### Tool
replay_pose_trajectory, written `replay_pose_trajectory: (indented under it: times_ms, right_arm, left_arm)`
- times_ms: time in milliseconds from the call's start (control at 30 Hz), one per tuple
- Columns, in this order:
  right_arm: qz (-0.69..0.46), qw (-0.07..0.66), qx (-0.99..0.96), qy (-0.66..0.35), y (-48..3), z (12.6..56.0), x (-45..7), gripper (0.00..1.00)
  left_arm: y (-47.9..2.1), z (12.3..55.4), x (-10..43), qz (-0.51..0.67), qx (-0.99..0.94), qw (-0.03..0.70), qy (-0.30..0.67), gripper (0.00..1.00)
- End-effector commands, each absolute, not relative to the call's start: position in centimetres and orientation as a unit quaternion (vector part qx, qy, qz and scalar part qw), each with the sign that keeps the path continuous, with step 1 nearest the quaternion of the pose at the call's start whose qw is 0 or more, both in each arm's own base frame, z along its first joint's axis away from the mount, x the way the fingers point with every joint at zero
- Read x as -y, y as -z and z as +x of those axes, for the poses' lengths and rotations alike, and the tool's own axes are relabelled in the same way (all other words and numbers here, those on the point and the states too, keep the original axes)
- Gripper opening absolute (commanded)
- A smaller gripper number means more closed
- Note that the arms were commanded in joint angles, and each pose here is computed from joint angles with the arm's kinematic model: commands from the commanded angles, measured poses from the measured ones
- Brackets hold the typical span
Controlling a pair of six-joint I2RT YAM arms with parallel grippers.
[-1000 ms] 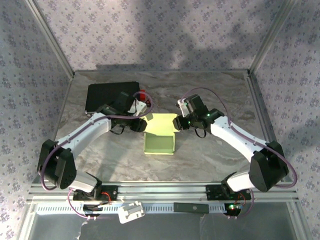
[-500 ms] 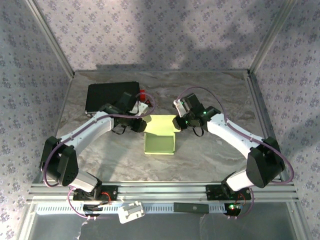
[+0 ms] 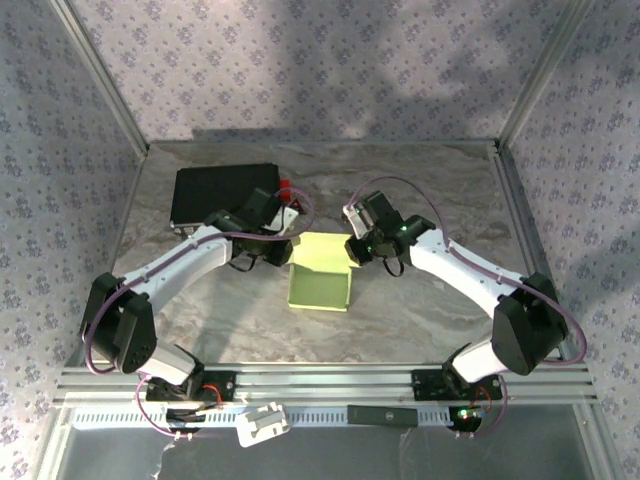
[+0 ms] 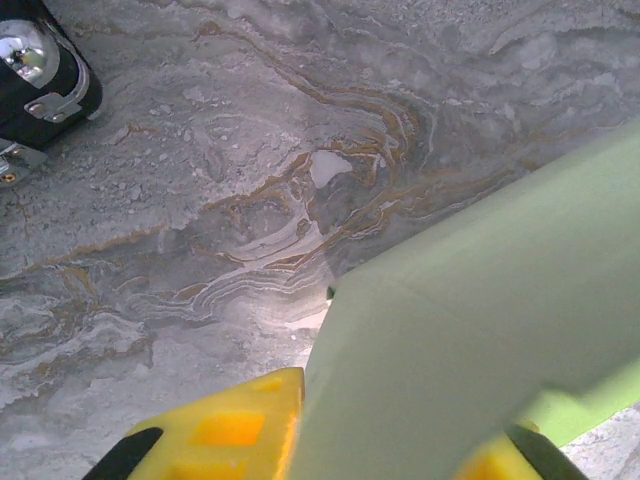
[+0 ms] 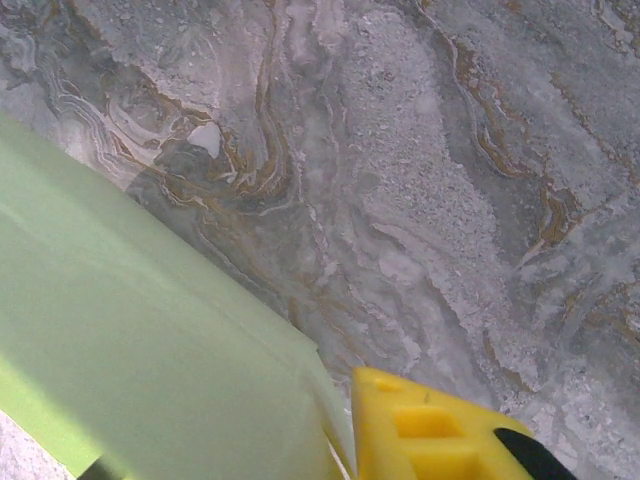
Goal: Fold the paper box
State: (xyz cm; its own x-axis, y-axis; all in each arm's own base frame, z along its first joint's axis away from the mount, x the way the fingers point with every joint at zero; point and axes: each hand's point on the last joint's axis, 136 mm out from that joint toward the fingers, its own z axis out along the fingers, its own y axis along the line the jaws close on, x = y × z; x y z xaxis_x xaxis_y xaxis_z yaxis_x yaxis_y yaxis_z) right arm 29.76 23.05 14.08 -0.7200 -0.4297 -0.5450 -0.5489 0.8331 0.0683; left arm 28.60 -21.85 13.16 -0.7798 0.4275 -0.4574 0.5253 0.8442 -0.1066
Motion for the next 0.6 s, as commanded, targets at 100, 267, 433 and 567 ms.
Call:
replay_pose_trajectory:
  times_ms: [100, 267, 433, 567]
  right_arm:
    - [-0.247, 0.279, -0.921, -0.11, -14.62, 29.22, -22.53, 0.31]
    - [-0.239, 0.301, -0.914, -0.132, -15.21, 28.94, -22.44, 0.36]
    - [-0.236, 0.299, -0.915, -0.131, -15.14, 29.16, -22.41, 0.31]
    - [-0.233, 0.297, -0.917, -0.13, -14.7, 29.42, -22.56, 0.28]
  left_arm:
    - [-15.01, 29.31, 21.93, 0.228, -0.935, 0.251, 0.107, 0.15]
    - [-15.07, 29.15, 21.97, 0.228, -0.935, 0.251, 0.105, 0.14]
    - [-15.17, 29.21, 21.86, 0.224, -0.936, 0.253, 0.1, 0.14]
    - [-15.24, 29.23, 21.8, 0.221, -0.937, 0.254, 0.097, 0.14]
